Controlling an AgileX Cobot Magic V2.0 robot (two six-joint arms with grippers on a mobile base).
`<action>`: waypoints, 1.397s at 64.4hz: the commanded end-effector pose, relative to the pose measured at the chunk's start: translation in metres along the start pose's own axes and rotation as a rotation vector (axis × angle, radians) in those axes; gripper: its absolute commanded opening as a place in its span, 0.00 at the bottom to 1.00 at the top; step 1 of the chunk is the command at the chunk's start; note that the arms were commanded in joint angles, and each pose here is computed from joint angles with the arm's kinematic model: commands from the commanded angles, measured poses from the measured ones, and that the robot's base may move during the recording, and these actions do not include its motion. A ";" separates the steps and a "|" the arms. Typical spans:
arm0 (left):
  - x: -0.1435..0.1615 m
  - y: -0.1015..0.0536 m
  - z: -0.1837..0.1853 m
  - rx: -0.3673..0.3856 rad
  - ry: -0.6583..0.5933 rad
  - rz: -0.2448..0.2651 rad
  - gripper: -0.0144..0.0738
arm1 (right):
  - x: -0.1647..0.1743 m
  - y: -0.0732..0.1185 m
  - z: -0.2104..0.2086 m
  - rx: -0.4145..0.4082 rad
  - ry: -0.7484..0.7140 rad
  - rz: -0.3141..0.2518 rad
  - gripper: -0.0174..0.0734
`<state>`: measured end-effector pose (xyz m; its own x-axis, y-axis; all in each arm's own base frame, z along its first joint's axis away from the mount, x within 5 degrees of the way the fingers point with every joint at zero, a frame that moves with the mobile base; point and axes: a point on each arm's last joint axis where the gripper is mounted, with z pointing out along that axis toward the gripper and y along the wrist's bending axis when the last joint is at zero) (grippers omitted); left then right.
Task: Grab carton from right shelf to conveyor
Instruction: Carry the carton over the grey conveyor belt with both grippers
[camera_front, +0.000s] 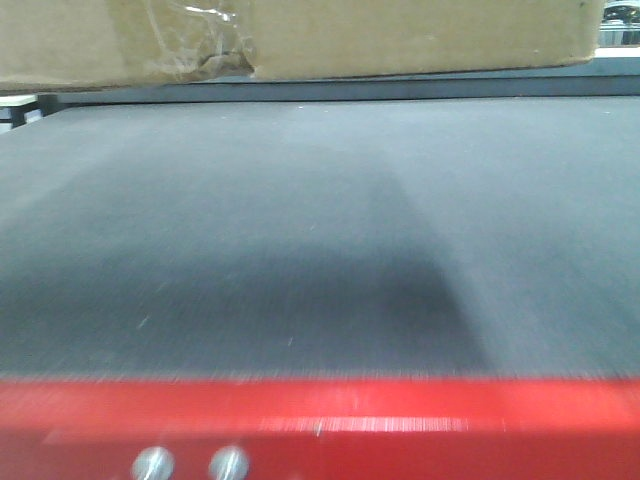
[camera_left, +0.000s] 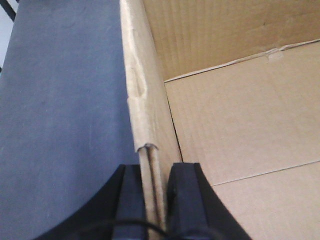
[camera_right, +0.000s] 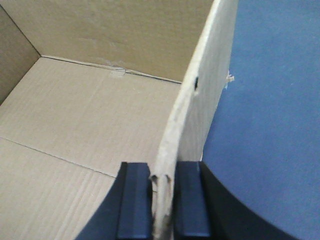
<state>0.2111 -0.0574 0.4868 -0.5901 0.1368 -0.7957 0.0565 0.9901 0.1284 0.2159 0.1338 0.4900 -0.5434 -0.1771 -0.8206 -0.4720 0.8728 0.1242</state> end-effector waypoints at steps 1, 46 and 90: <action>-0.002 0.012 -0.003 -0.119 -0.022 0.051 0.14 | -0.005 0.000 -0.012 0.001 -0.064 -0.022 0.12; -0.003 0.012 -0.003 -0.115 -0.036 0.051 0.14 | -0.005 0.000 -0.012 0.001 -0.064 -0.022 0.12; -0.004 0.012 -0.003 -0.114 -0.038 0.052 0.14 | -0.005 0.000 -0.012 -0.001 -0.071 -0.021 0.12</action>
<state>0.2116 -0.0572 0.4875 -0.5823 0.1394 -0.8009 0.0549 0.9897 0.1324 0.2165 0.1342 0.4897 -0.5437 -0.1768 -0.8204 -0.4722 0.8726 0.1249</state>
